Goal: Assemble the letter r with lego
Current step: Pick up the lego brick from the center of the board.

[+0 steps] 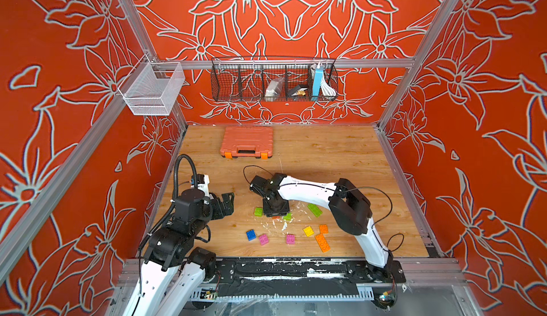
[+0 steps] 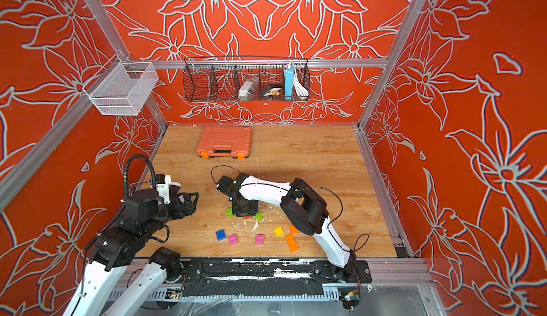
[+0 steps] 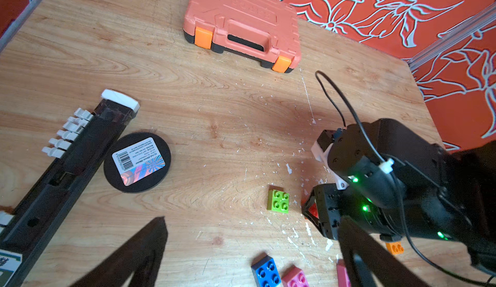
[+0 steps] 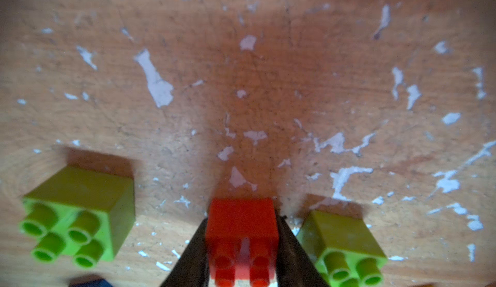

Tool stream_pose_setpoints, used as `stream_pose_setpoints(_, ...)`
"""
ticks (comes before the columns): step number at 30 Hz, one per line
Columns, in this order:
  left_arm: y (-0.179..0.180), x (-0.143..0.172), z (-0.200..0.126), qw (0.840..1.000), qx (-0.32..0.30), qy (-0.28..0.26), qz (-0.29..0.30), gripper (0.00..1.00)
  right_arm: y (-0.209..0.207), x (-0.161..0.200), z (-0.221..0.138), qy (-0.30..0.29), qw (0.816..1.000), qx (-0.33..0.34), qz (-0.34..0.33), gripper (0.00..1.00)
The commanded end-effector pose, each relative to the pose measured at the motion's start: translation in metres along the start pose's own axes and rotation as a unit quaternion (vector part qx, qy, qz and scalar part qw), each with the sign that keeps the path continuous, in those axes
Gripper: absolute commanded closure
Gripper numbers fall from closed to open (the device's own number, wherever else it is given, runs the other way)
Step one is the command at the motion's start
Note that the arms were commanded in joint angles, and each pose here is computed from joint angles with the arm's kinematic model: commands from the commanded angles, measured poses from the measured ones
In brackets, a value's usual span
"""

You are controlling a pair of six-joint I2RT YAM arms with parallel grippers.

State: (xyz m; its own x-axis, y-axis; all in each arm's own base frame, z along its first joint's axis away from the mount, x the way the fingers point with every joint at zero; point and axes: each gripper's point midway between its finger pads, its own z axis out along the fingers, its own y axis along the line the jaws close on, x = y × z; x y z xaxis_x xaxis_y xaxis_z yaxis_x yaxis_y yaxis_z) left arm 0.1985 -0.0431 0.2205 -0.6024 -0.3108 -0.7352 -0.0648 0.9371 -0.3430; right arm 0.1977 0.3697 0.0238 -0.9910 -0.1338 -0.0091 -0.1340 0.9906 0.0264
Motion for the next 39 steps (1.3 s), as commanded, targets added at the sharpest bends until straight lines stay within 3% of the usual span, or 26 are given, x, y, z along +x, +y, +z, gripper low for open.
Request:
stream_pose_setpoints(1, -0.001, -0.003, -0.002, 1.000, 0.004, -0.011, 0.007, 0.00, -0.003, 0.001, 0.001, 0.000, 1.000, 0.018, 0.001, 0.61)
stream_pose_setpoints(12, -0.002, -0.003, -0.003, 1.000, 0.006, -0.013, 0.008, 0.00, -0.008, -0.005, -0.006, -0.013, 0.999, 0.040, -0.018, 0.55)
stream_pose_setpoints(26, -0.002, -0.003, -0.003, 1.000, 0.008, -0.013, 0.007, 0.00, -0.008, -0.004, -0.004, -0.009, 0.999, 0.041, -0.020, 0.59)
stream_pose_setpoints(31, -0.002, -0.002, -0.002, 1.000, 0.007, -0.011, 0.008, 0.01, -0.008, -0.004, -0.003, -0.008, 0.999, 0.040, -0.026, 0.73)
stream_pose_setpoints(36, -0.002, -0.002, -0.003, 1.000, 0.008, -0.009, 0.007, 0.00, -0.011, -0.002, -0.006, -0.007, 0.998, 0.040, -0.046, 0.97)
stream_pose_setpoints(39, -0.003, -0.001, -0.002, 1.000, 0.009, -0.006, 0.006, 0.01, -0.012, -0.004, -0.017, -0.021, 0.997, 0.033, -0.070, 1.00)
